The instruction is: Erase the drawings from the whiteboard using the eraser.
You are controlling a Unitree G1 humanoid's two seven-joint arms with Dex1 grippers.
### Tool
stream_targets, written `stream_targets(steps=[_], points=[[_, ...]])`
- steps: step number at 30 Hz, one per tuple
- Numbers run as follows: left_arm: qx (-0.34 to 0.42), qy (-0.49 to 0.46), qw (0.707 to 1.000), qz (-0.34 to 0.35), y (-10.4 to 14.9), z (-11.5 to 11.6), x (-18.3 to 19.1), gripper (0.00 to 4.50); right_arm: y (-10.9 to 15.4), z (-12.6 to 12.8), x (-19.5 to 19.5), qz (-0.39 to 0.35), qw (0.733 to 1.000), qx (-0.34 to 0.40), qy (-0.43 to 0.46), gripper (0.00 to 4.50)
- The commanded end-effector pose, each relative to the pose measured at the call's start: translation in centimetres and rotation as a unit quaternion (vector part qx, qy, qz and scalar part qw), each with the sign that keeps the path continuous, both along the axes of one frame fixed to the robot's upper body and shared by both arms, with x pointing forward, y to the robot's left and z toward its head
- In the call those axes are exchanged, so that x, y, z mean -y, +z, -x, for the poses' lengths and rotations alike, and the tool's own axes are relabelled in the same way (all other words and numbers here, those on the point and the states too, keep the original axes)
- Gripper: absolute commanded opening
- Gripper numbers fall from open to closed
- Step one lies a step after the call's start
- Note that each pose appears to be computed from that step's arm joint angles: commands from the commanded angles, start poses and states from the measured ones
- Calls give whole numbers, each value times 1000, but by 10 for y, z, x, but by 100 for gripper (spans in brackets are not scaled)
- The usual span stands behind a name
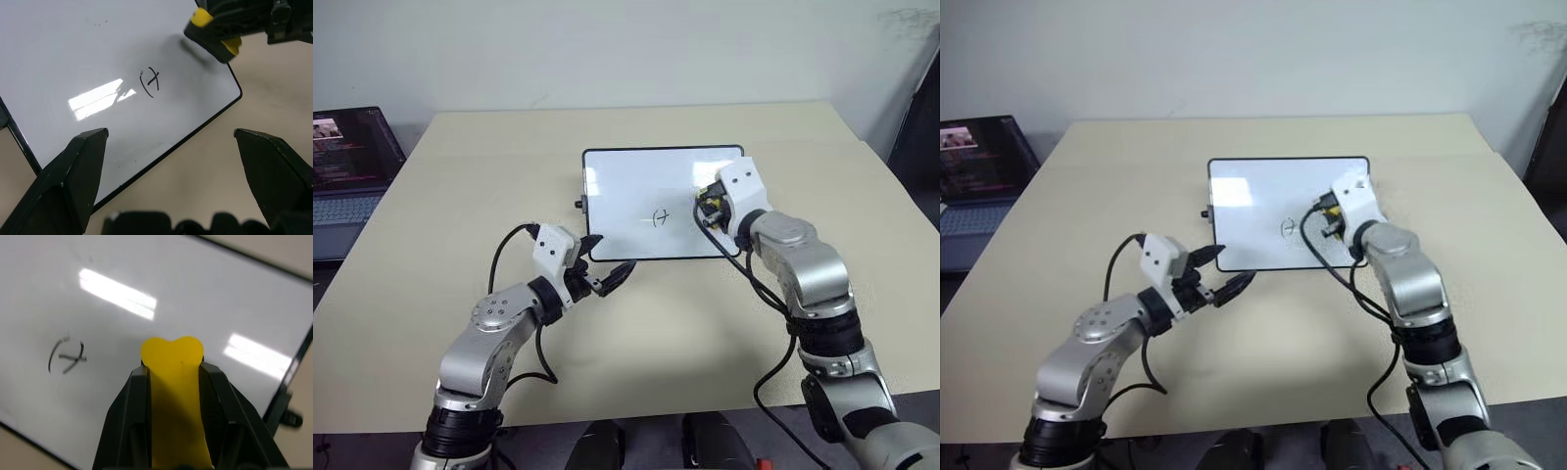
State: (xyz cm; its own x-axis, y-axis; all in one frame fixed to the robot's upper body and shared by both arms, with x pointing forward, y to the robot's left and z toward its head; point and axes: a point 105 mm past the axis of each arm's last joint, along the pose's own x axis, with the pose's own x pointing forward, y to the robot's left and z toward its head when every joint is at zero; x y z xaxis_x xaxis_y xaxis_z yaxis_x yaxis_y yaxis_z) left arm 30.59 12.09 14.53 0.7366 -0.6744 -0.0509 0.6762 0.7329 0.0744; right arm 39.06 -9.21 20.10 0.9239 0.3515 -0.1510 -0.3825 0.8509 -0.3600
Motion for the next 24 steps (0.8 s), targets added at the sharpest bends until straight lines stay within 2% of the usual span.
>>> stream_targets(steps=[1, 5, 12, 19, 24], points=[[25, 0, 1000, 3, 13, -1, 2, 450, 20, -5, -14, 23, 997, 65, 25, 98], [28, 4, 1000, -4, 12, -2, 0, 450, 20, -10, -31, 35, 995, 83, 52, 98], [29, 11, 1000, -3, 13, 1, -2, 450, 3, -10, -62, 60, 990, 84, 94, 98], [30, 15, 999, -4, 14, 5, -3, 450, -5, -14, -66, 80, 989, 86, 90, 98], [29, 17, 999, -5, 14, 7, -4, 450, -1, -19, -59, 90, 989, 98, 69, 98]])
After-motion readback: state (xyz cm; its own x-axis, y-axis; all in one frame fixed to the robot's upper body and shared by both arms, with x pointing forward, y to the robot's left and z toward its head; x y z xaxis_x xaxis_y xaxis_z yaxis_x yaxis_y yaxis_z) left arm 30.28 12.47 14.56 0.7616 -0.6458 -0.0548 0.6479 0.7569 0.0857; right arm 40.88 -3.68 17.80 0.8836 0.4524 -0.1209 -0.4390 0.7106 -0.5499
